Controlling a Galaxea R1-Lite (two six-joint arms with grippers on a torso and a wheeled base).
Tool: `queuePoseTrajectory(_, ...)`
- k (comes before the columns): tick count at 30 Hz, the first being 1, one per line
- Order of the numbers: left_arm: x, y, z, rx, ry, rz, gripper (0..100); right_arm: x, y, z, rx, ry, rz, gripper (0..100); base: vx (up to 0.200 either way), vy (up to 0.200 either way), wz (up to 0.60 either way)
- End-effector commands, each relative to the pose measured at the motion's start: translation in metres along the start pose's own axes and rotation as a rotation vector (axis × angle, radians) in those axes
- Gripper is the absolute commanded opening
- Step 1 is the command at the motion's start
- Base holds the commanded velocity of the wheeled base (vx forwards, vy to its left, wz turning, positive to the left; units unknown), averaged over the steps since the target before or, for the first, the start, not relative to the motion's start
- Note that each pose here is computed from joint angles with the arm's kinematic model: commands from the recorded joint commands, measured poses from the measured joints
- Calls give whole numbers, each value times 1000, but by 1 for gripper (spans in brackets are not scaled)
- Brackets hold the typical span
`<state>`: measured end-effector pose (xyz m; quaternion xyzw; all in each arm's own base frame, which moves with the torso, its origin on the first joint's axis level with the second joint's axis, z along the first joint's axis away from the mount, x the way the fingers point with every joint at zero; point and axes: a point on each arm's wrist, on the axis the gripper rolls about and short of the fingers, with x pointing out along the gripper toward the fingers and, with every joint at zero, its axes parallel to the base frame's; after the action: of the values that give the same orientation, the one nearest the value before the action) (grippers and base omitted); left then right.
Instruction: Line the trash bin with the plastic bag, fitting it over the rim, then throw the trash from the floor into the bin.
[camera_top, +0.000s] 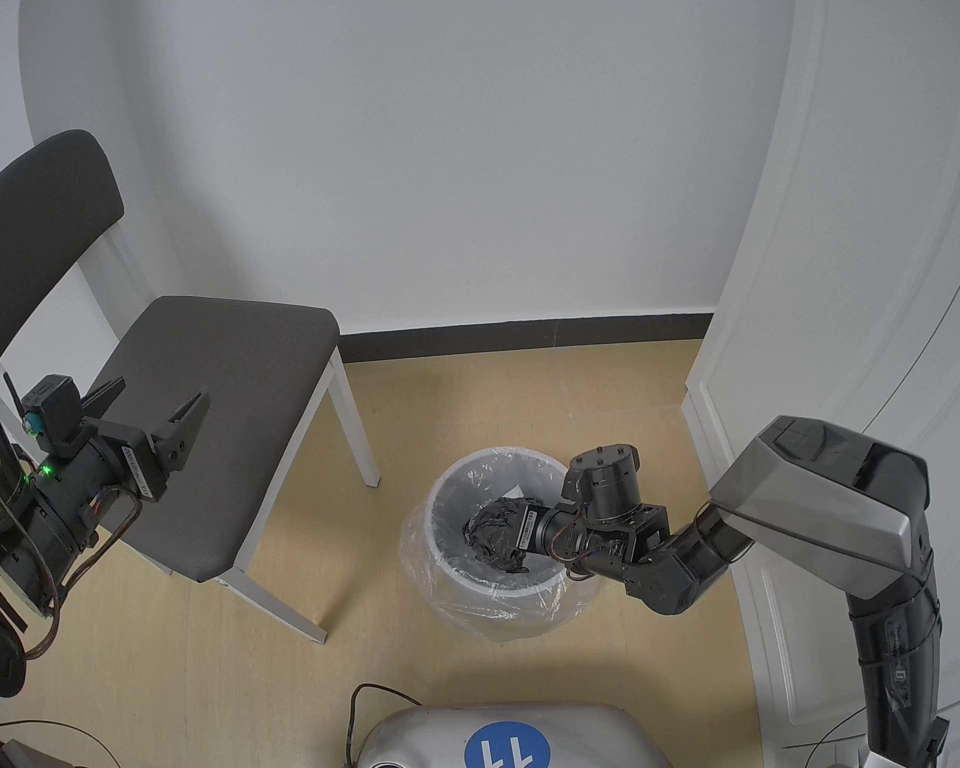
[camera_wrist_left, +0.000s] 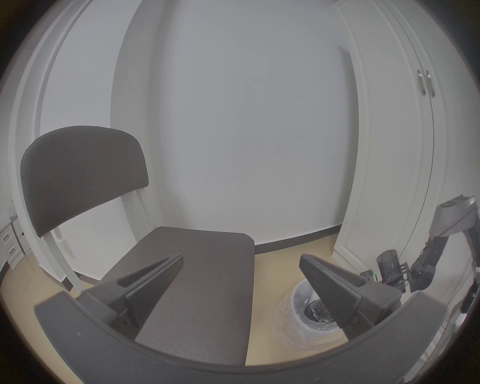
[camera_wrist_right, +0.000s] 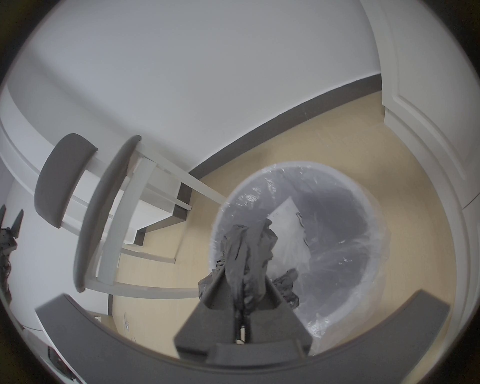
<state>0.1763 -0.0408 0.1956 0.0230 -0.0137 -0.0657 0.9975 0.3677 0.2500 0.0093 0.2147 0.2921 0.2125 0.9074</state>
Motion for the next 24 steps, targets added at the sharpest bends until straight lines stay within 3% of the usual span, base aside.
queuePoseTrajectory(1,1,0,-2,1,9,0,100,17,-20,-19,4,51,-41,0,0,0,0)
queuePoseTrajectory(6,1,-1,-2,1,9,-2,100,17,-22,-24,-4,97,-53,0,0,0,0)
queuePoseTrajectory(11,1,-1,-2,7,9,-2,100,9,-23,-27,-40,243,-112,0,0,0,0)
queuePoseTrajectory(15,1,0,-2,7,7,-2,100,2,-21,-25,-55,284,-131,0,0,0,0)
queuePoseTrajectory(24,1,0,-1,7,3,0,100,-11,-18,-23,-95,344,-84,0,0,0,0)
